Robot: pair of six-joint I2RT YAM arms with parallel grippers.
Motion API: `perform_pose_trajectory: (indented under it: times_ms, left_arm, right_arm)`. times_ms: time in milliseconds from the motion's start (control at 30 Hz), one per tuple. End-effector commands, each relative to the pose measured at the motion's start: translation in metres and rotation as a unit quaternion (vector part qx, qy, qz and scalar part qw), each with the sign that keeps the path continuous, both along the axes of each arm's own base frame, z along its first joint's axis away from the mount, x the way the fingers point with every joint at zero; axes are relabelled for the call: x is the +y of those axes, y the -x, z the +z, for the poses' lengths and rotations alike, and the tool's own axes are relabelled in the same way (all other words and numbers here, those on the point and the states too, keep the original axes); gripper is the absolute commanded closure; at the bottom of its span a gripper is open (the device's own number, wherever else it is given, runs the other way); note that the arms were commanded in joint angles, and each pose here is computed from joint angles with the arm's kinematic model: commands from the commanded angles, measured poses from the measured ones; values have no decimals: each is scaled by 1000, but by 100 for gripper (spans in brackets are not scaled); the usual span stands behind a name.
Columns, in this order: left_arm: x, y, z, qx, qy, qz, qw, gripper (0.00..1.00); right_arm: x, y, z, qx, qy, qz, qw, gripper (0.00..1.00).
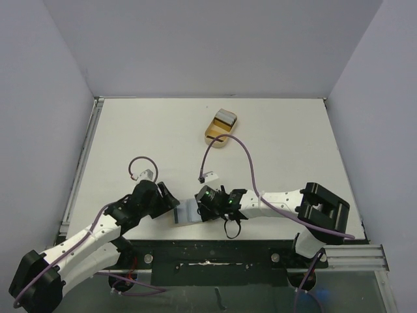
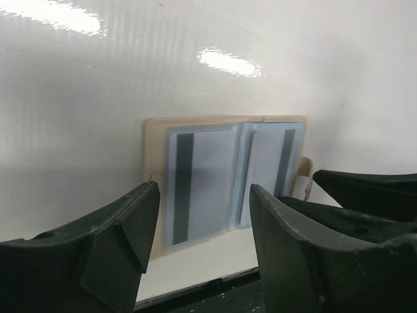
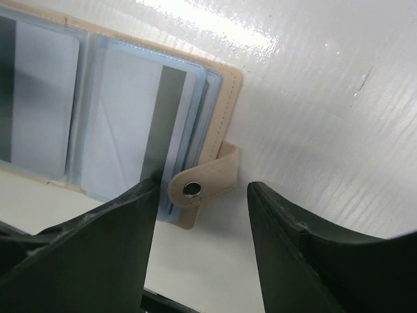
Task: Put the credit cards into the card holder
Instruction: Insert the credit card into the card holder, then close the card holder at the center of the board.
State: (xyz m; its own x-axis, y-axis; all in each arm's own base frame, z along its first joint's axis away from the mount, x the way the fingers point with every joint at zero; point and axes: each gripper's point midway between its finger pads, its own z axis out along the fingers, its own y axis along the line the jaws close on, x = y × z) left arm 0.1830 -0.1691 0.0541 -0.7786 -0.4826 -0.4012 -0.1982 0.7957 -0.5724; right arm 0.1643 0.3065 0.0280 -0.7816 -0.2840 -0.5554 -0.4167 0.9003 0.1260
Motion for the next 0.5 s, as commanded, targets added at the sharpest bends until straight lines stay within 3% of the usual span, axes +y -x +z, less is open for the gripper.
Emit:
perform_pose_trajectory:
  times_ms: [0,233,467]
  left_arm:
    - [11,7,-11,25,-4,16,1000,43]
    - [17,7,-19,36,-21,27,999,41]
    - [16,8,-25,43,-13,26,999,41]
  right_arm:
    - [3,-17,18,-41,13,-19,999,46]
    - [-6,-19,23,-56,6,-31,998,66]
    - [-2,-22,28,-67,-1,-29,997,75]
